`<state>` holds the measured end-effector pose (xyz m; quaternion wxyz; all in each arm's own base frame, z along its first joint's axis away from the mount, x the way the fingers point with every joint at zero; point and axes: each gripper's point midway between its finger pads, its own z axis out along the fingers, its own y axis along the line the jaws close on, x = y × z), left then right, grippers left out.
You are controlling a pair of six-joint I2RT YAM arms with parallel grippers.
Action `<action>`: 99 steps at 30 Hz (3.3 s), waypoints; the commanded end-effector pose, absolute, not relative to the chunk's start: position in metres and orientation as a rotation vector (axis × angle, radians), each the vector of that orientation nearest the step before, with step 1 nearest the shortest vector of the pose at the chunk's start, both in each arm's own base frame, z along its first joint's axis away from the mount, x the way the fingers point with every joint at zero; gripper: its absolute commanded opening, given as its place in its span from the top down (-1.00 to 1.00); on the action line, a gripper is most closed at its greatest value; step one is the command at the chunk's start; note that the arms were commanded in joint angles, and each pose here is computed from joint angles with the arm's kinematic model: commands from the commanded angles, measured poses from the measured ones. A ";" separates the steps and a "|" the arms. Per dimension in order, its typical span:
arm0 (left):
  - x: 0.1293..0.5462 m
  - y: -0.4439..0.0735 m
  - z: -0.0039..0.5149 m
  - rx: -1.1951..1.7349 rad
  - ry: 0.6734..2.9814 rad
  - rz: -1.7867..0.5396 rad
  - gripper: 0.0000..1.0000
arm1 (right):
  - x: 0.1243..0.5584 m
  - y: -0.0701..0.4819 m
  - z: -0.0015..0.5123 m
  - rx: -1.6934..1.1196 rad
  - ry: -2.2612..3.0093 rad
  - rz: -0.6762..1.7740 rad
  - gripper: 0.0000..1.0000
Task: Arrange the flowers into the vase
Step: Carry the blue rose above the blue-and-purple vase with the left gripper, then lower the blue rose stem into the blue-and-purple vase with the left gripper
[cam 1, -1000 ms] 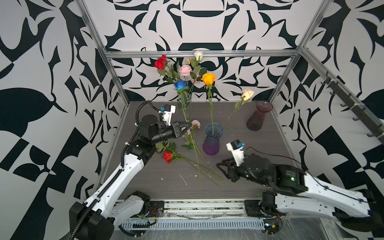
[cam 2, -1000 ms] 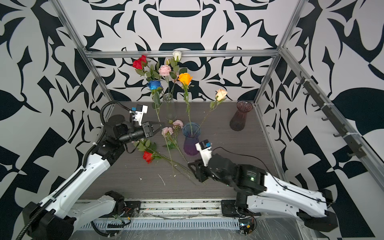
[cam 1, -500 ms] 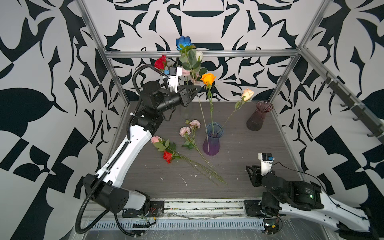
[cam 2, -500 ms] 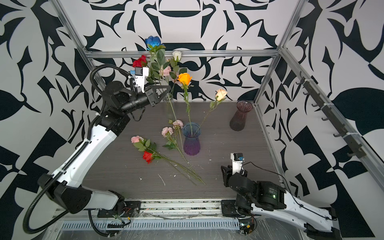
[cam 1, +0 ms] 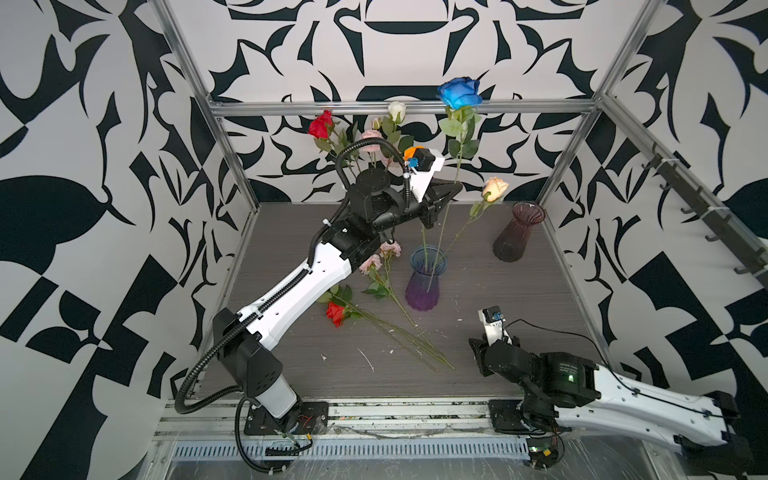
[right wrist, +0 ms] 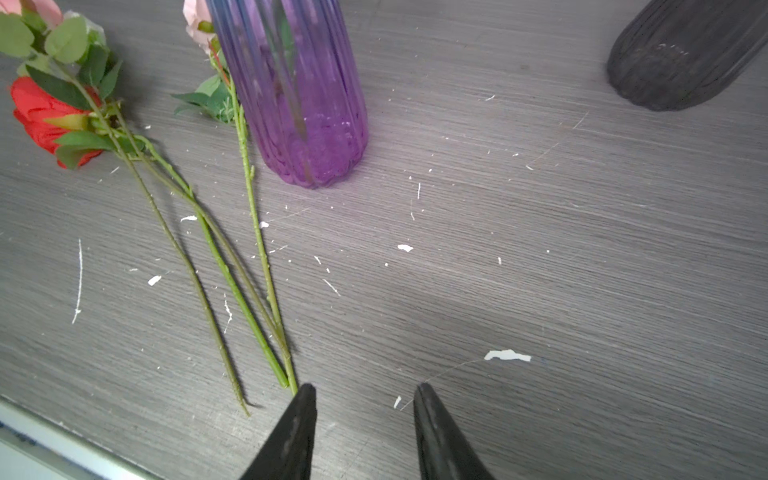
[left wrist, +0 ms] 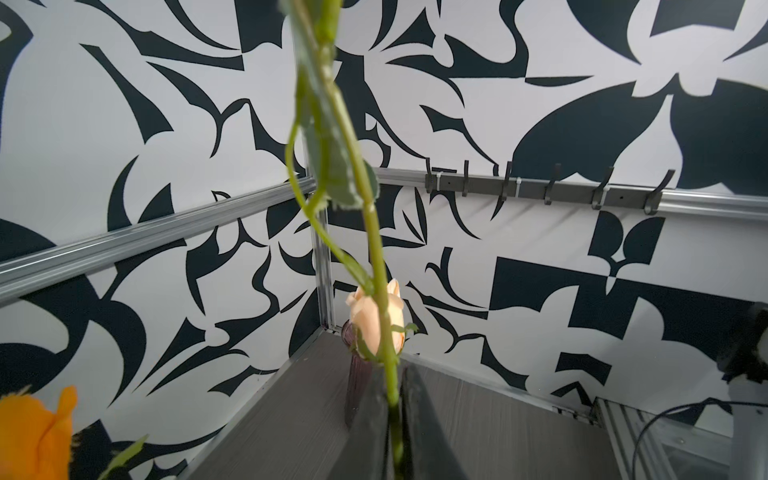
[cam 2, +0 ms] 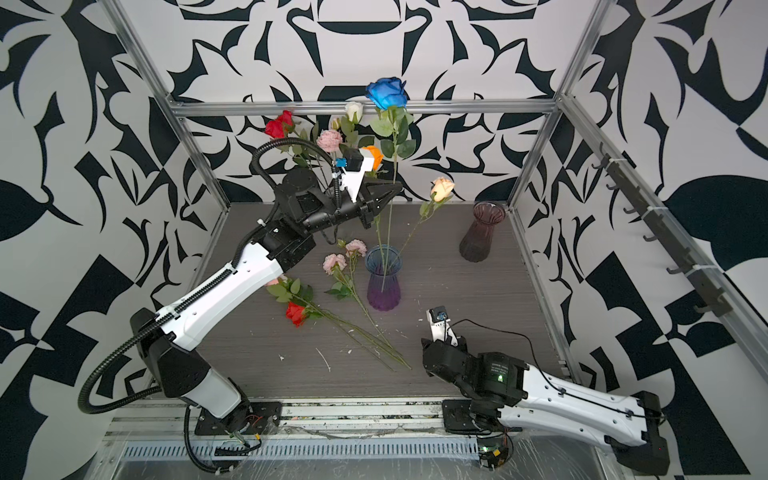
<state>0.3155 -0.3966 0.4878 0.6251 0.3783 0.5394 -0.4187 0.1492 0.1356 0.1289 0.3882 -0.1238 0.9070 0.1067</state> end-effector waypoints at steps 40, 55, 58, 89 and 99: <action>0.312 -0.366 0.570 0.711 1.110 -0.896 0.87 | 0.149 0.136 0.151 -0.278 2.221 0.401 0.16; 0.306 -0.358 0.585 0.707 1.077 -0.880 0.86 | 0.149 0.137 0.150 -0.282 2.224 0.397 0.16; 0.308 -0.360 0.580 0.707 1.092 -0.886 0.86 | 0.149 0.136 0.150 -0.282 2.225 0.398 0.16; 0.314 -0.368 0.447 0.666 1.475 -1.006 -0.46 | 0.149 0.141 0.147 -0.308 2.239 0.379 0.16; 0.304 -0.362 0.418 0.813 1.648 -0.905 -0.48 | 0.149 0.142 0.146 -0.314 2.242 0.376 0.16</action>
